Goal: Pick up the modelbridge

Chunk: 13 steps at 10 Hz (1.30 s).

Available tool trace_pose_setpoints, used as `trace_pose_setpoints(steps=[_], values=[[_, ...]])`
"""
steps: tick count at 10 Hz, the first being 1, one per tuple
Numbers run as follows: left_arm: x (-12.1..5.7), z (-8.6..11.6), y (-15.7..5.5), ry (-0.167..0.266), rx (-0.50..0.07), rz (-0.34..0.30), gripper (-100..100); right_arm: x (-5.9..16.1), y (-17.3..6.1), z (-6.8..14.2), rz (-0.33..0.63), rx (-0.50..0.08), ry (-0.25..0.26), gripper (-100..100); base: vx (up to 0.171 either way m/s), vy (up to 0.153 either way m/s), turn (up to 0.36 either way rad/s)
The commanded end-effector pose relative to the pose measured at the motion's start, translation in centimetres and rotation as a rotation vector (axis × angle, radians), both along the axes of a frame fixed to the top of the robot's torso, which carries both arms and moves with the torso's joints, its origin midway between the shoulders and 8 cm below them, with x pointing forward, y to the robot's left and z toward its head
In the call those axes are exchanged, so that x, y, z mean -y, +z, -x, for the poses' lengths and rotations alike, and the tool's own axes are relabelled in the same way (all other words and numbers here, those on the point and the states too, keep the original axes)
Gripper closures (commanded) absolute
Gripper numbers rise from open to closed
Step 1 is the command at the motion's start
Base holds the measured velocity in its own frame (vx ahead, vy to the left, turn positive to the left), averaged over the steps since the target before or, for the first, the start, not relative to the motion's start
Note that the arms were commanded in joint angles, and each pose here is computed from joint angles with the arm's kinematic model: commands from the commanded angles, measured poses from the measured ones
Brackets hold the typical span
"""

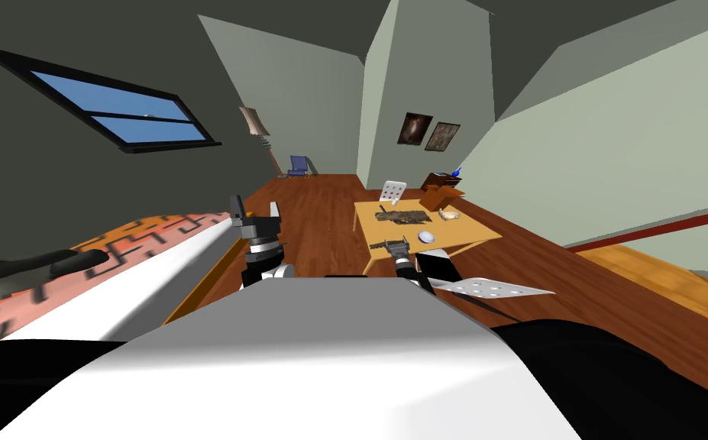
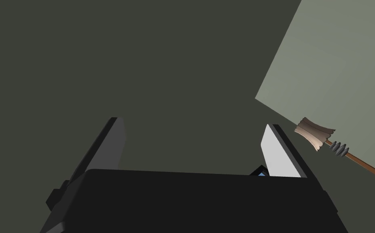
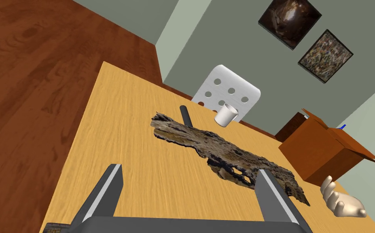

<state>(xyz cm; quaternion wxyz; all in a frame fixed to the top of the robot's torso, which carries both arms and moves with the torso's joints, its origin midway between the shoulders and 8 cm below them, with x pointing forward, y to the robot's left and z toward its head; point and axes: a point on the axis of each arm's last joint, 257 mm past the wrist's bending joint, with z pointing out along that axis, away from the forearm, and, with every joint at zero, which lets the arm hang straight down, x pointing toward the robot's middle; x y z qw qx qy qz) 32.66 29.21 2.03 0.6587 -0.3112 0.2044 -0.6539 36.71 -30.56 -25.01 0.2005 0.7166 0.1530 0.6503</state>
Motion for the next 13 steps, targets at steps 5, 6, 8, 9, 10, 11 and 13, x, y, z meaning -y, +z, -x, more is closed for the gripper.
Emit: trace_pose_setpoints(steps=[5, 6, 8, 9, 10, 11, 13], values=[[0.0, 0.0, 0.0, 0.0, 0.0, 0.0, 0, 0.3, -4.2, 1.4, -0.156, -0.099, 0.003, -100, 0.015, 0.035, 0.01], [0.0, 0.0, 0.0, 0.0, 0.0, 0.0, 0, 0.3, -4.2, 1.5, -0.185, -0.1, -0.004, -100, 0.014, 0.027, -0.005], [0.0, 0.0, 0.0, 0.0, 0.0, 0.0, 0, 0.4, -6.7, 2.6, -0.237, -0.165, 0.002, -100, 0.012, 0.026, 0.022], [0.0, 0.0, 0.0, 0.0, 0.0, 0.0, 0, 0.4, -6.8, 2.7, -0.263, -0.165, -0.004, -100, 0.028, 0.051, 0.016], [0.0, 0.0, 0.0, 0.0, 0.0, 0.0, 0, 0.4, -6.9, 2.7, -0.29, -0.166, -0.011, -100, 0.021, 0.025, -0.008], [0.0, 0.0, 0.0, 0.0, 0.0, 0.0, 0, 0.5, -6.9, 2.7, -0.319, -0.167, -0.018, -100, 0.01, 0.005, -0.002], [0.0, 0.0, 0.0, 0.0, 0.0, 0.0, 0, 0.5, -9.3, 4.1, -0.373, -0.231, -0.018, -100, 0.035, 0.041, 0.034]])
